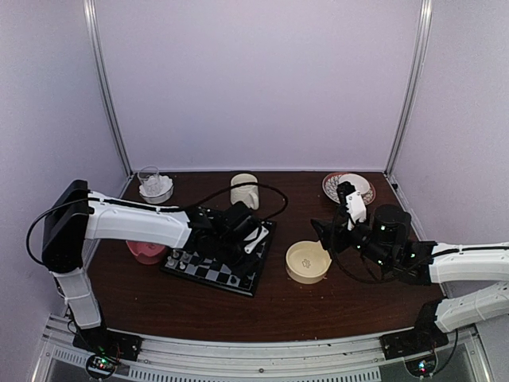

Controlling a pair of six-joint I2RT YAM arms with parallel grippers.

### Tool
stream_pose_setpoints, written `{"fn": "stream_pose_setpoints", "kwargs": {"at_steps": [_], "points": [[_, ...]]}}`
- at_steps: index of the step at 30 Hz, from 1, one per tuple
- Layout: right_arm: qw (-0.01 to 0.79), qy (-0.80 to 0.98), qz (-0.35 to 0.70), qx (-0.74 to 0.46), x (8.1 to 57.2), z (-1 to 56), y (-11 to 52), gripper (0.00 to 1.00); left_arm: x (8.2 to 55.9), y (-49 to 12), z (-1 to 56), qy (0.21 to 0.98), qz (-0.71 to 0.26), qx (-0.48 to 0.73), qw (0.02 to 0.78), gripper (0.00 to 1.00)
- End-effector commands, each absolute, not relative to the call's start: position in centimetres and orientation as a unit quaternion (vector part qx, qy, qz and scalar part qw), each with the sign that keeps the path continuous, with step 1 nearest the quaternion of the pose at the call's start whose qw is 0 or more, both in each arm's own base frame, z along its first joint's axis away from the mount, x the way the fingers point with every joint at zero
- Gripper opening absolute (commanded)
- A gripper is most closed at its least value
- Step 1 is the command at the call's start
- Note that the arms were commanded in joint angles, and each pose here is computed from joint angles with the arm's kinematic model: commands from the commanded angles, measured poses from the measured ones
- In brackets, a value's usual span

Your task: Set up the chess pieces on the board

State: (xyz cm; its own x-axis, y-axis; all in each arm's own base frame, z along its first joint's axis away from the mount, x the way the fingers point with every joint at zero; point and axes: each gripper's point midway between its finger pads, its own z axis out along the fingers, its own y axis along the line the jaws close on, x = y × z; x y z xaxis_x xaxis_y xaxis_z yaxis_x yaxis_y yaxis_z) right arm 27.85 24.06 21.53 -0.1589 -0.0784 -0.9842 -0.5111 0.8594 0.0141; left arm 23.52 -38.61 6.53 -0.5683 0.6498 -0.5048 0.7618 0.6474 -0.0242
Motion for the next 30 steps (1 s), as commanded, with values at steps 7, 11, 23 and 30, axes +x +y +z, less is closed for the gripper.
{"fn": "stream_pose_setpoints", "kwargs": {"at_steps": [7,11,23,30], "points": [[0.628,0.728,0.173,-0.211,27.7,22.4,24.0,0.90,23.7,-37.1,14.4,0.838,-0.155,0.391,0.349,0.52],[0.639,0.735,0.149,-0.173,28.2,22.9,22.4,0.97,24.4,-35.0,16.7,0.830,-0.139,0.359,0.403,0.93],[0.639,0.758,0.074,-0.108,30.3,23.9,16.1,1.00,29.6,-21.1,21.8,0.833,-0.073,0.149,0.528,0.98],[0.650,0.757,0.067,0.009,32.5,22.3,8.9,0.97,31.0,-13.0,23.4,0.806,0.094,0.068,0.581,0.97]]}}
